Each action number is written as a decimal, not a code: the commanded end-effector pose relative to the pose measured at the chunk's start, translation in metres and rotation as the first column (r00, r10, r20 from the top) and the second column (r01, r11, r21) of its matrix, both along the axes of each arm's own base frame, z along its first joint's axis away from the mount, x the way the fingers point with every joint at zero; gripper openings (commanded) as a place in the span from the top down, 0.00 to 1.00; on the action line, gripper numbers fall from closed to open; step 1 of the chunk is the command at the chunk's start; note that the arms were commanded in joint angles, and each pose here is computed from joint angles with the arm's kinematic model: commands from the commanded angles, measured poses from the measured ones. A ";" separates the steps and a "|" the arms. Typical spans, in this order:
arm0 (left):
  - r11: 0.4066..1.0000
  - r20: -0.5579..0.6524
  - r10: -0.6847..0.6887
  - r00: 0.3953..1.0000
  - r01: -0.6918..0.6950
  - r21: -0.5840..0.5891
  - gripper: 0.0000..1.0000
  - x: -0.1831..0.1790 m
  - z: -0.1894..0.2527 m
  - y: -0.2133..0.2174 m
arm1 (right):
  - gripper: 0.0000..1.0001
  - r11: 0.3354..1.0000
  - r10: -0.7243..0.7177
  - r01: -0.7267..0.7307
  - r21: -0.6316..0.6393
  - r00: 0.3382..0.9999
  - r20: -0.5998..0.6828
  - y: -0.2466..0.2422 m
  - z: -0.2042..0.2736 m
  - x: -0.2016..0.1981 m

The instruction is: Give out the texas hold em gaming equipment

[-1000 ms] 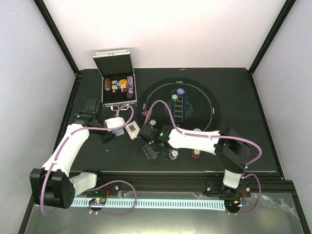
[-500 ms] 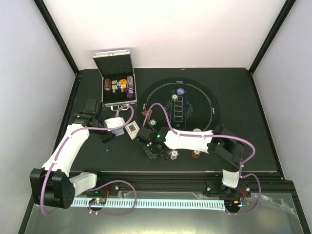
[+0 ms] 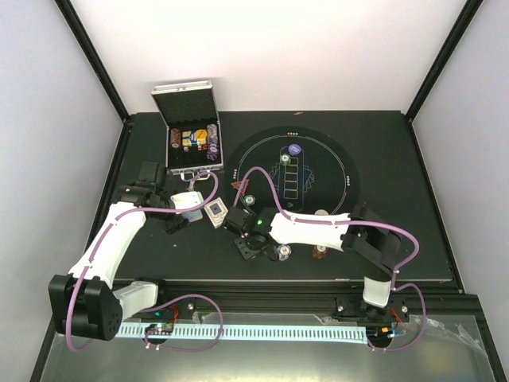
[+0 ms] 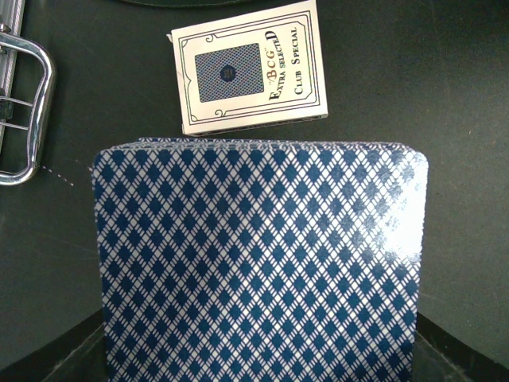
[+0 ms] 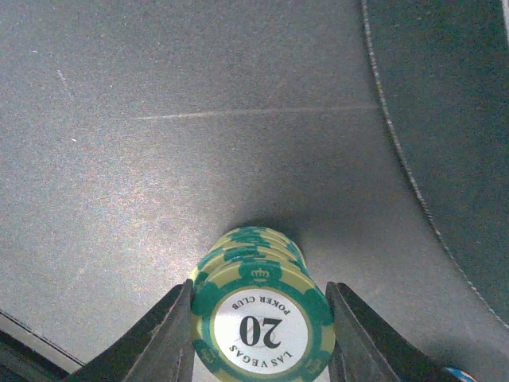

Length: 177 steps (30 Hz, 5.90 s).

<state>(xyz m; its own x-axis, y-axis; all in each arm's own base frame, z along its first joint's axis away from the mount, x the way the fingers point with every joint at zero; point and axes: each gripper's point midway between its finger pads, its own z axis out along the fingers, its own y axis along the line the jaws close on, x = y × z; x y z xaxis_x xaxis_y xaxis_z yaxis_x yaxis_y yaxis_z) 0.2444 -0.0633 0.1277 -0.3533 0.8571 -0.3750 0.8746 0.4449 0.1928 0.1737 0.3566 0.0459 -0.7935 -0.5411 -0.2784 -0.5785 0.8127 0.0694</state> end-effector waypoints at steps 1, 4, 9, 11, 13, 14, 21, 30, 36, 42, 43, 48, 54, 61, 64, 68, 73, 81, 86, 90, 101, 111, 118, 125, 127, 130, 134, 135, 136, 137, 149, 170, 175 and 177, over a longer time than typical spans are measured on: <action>1.000 0.048 -0.008 0.999 0.008 0.008 0.98 0.005 0.016 0.002 | 0.81 0.999 -0.031 0.029 0.025 0.997 0.065 -0.005 0.027 0.011; 1.000 0.047 -0.010 0.999 0.010 0.008 0.98 0.005 0.017 0.002 | 0.81 0.997 -0.076 0.073 0.032 0.994 0.083 -0.019 0.036 0.025; 1.000 0.049 -0.011 0.999 0.011 0.007 0.98 0.005 0.017 0.001 | 0.82 0.982 -0.189 0.189 0.016 0.975 0.114 -0.068 0.042 0.058; 1.000 0.050 -0.011 0.999 0.010 0.007 0.98 0.005 0.017 0.002 | 0.81 0.968 -0.248 0.249 0.006 0.961 0.124 -0.093 0.040 0.074; 1.000 0.049 -0.011 0.999 0.010 0.006 0.98 0.005 0.017 0.002 | 0.82 0.947 -0.317 0.320 -0.009 0.940 0.129 -0.120 0.035 0.091; 1.000 0.048 -0.012 0.999 0.011 0.006 0.98 0.004 0.017 0.001 | 0.82 0.938 -0.341 0.346 -0.019 0.931 0.130 -0.131 0.030 0.096; 1.000 0.045 -0.012 0.999 0.012 0.006 0.98 0.004 0.016 0.001 | 0.81 0.887 -0.449 0.459 -0.042 0.882 0.144 -0.170 0.011 0.132; 1.000 0.045 -0.013 0.999 0.013 0.010 0.98 0.005 0.016 0.002 | 0.82 0.862 -0.493 0.503 -0.063 0.860 0.129 -0.184 -0.010 0.160; 1.000 0.043 -0.016 0.999 0.015 0.012 0.99 0.005 0.015 0.002 | 0.83 0.862 -0.493 0.503 -0.062 0.861 0.123 -0.184 -0.014 0.168; 1.000 0.041 -0.013 0.999 0.013 0.012 0.99 0.005 0.015 0.002 | 0.82 0.867 -0.486 0.493 -0.068 0.868 0.097 -0.181 -0.022 0.166; 1.000 0.042 -0.014 0.999 0.014 0.012 0.98 0.005 0.015 0.002 | 0.83 0.867 -0.486 0.493 -0.074 0.869 0.096 -0.182 -0.023 0.164; 1.000 0.041 -0.014 0.999 0.014 0.013 0.98 0.004 0.015 0.002 | 0.82 0.859 -0.496 0.504 -0.088 0.862 0.099 -0.190 -0.025 0.156; 1.000 0.039 -0.018 0.999 0.018 0.008 0.98 0.003 0.015 0.001 | 0.69 0.858 -0.491 0.500 -0.114 0.865 0.099 -0.194 -0.029 0.153; 1.000 0.042 -0.020 0.999 0.020 0.010 0.99 0.003 0.016 0.001 | 0.42 0.860 -0.495 0.508 -0.052 0.854 0.160 -0.192 0.011 0.162; 1.000 0.043 -0.017 0.999 0.017 0.004 0.98 0.004 0.017 0.001 | 0.37 0.867 -0.481 0.496 -0.039 0.855 0.196 -0.191 0.034 0.157; 1.000 0.047 -0.018 0.999 0.018 0.002 0.98 0.006 0.018 0.000 | 0.37 0.890 -0.445 0.457 -0.013 0.872 0.203 -0.179 0.054 0.132; 1.000 0.044 -0.017 0.999 0.017 0.002 0.98 0.007 0.018 0.000 | 0.33 0.936 -0.351 0.352 0.018 0.925 0.143 -0.142 0.056 0.079; 1.000 0.044 -0.017 0.999 0.017 -0.001 0.98 0.007 0.018 0.000 | 0.26 0.977 -0.213 0.214 -0.006 0.976 0.041 -0.099 0.028 0.016; 1.000 0.050 -0.016 0.999 0.016 0.000 0.99 0.006 0.020 0.000 | 0.26 0.983 -0.184 0.184 -0.025 0.983 -0.018 -0.097 0.006 0.003; 1.000 0.050 -0.017 0.999 0.017 0.004 0.99 0.007 0.019 0.000 | 0.27 0.987 -0.162 0.161 -0.021 0.985 -0.061 -0.095 -0.006 -0.006; 1.000 0.051 -0.013 0.999 0.013 0.008 0.98 0.007 0.018 0.001 | 0.37 0.985 -0.172 0.169 -0.040 0.983 -0.068 -0.101 -0.018 -0.008; 1.000 0.049 -0.012 0.999 0.012 0.012 0.98 0.006 0.017 0.002 | 0.53 0.983 -0.178 0.175 -0.057 0.983 -0.051 -0.103 -0.020 -0.005; 1.000 0.056 -0.009 0.998 0.008 0.010 0.98 0.008 0.018 0.002 | 0.67 0.983 -0.177 0.175 -0.053 0.984 -0.035 -0.101 -0.010 -0.002; 1.000 0.052 -0.009 0.999 0.009 0.008 0.99 0.007 0.018 0.002 | 0.73 0.984 -0.171 0.171 -0.045 0.985 -0.011 -0.100 0.005 0.002; 1.000 0.052 -0.010 0.999 0.010 0.010 0.98 0.007 0.018 0.002 | 0.74 0.984 -0.170 0.170 -0.047 0.985 0.014 -0.100 0.016 0.008; 1.000 0.054 -0.011 0.998 0.011 0.007 0.98 0.007 0.019 0.002 | 0.74 0.985 -0.165 0.168 -0.042 0.985 0.053 -0.093 0.036 0.021; 1.000 0.055 -0.011 0.998 0.011 0.004 0.98 0.007 0.019 0.001 | 0.75 0.985 -0.173 0.173 0.007 0.981 0.088 -0.079 0.058 0.049; 1.000 0.055 -0.011 0.998 0.011 0.005 0.98 0.007 0.019 0.001 | 0.75 0.984 -0.176 0.176 0.012 0.979 0.099 -0.076 0.062 0.058; 1.000 0.055 -0.011 0.998 0.010 0.005 0.98 0.007 0.019 0.001 | 0.75 0.983 -0.183 0.182 0.014 0.977 0.108 -0.073 0.064 0.069; 1.000 0.055 -0.011 0.998 0.011 0.005 0.98 0.006 0.019 0.001 | 0.75 0.982 -0.189 0.188 0.020 0.975 0.117 -0.071 0.066 0.080; 1.000 0.048 -0.011 0.999 0.011 0.000 0.99 0.003 0.018 0.001 | 0.78 0.968 -0.247 0.250 0.003 0.956 0.155 -0.033 0.041 0.219; 1.000 0.045 -0.017 0.999 0.017 0.011 0.98 0.005 0.020 0.002 | 0.52 0.965 -0.257 0.260 -0.033 0.963 0.087 -0.014 -0.021 0.254; 1.000 0.039 -0.018 0.999 0.018 0.003 0.98 0.005 0.020 0.000 | 0.47 0.964 -0.259 0.264 -0.021 0.956 0.139 -0.017 0.017 0.260; 1.000 0.035 -0.019 0.999 0.019 0.003 0.98 0.004 0.019 0.000 | 0.46 0.964 -0.263 0.268 -0.005 0.950 0.166 -0.020 0.040 0.261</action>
<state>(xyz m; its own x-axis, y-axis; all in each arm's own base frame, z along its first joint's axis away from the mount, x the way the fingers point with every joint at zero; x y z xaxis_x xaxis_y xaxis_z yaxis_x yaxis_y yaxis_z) 0.2447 -0.0628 0.1340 -0.3395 0.8638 -0.3723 0.8776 0.4334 0.2051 0.4272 0.3412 0.0316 -0.8823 -0.3351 -0.3306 -0.3472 0.9375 -0.0237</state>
